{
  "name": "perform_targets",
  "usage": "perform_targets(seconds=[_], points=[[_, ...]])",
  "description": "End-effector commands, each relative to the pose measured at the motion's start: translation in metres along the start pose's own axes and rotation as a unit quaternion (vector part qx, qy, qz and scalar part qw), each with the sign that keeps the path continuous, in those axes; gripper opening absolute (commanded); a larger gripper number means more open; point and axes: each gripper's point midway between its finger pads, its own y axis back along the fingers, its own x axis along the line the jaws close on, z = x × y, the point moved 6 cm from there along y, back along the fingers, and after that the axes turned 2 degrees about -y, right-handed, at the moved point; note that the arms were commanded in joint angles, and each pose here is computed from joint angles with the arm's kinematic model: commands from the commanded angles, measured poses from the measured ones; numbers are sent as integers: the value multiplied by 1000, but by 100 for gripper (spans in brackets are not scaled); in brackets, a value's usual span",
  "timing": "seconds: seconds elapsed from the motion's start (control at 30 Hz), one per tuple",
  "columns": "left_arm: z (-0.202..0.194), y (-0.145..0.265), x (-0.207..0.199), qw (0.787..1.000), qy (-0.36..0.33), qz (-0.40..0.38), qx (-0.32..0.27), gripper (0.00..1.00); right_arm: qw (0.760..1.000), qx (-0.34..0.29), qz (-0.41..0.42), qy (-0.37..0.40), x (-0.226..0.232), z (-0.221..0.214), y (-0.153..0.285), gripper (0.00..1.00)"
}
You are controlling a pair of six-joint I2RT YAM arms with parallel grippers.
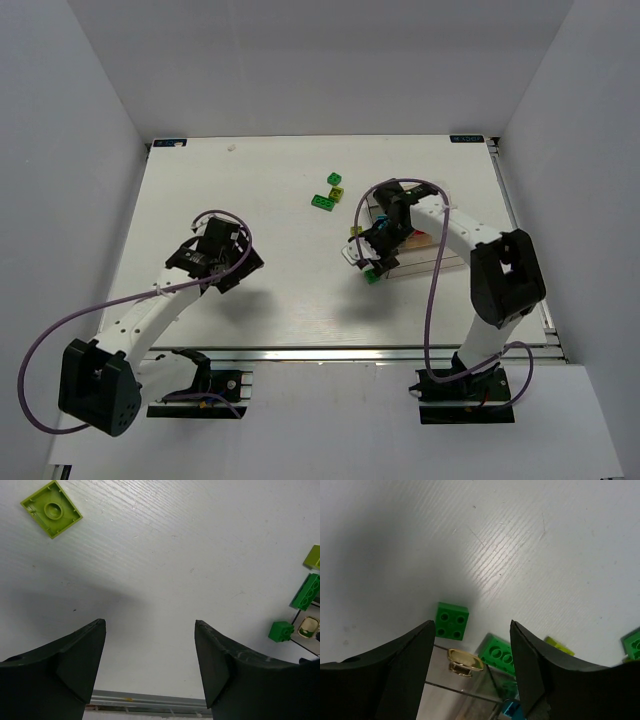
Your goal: Sort the legos into containers by color
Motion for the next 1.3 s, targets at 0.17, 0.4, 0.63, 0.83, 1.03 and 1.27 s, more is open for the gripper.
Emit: perform_targets(seconds=[0.17,0.4,0.63,0.83,1.03,1.27], points=[[0,10,6,1000,11,-5,-17,82,997,40,70,-9,0,9,-10,67],[0,12,9,1000,11,-3,-22,84,990,96,72,-76,11,14,-21,68],[1,9,6,1000,6,-1,-20,84,982,148,29,-109,6,1,-36,69],[2,10,8,1000,5,2,-24,84,977,182,-11,-114,-4,-10,-38,75],[1,12,9,1000,8,2,-26,85,972,199,10,-123,4,-19,-46,73],[0,16,13,1000,12,5,-29,85,969,211,26,-124,12,-27,-55,67]])
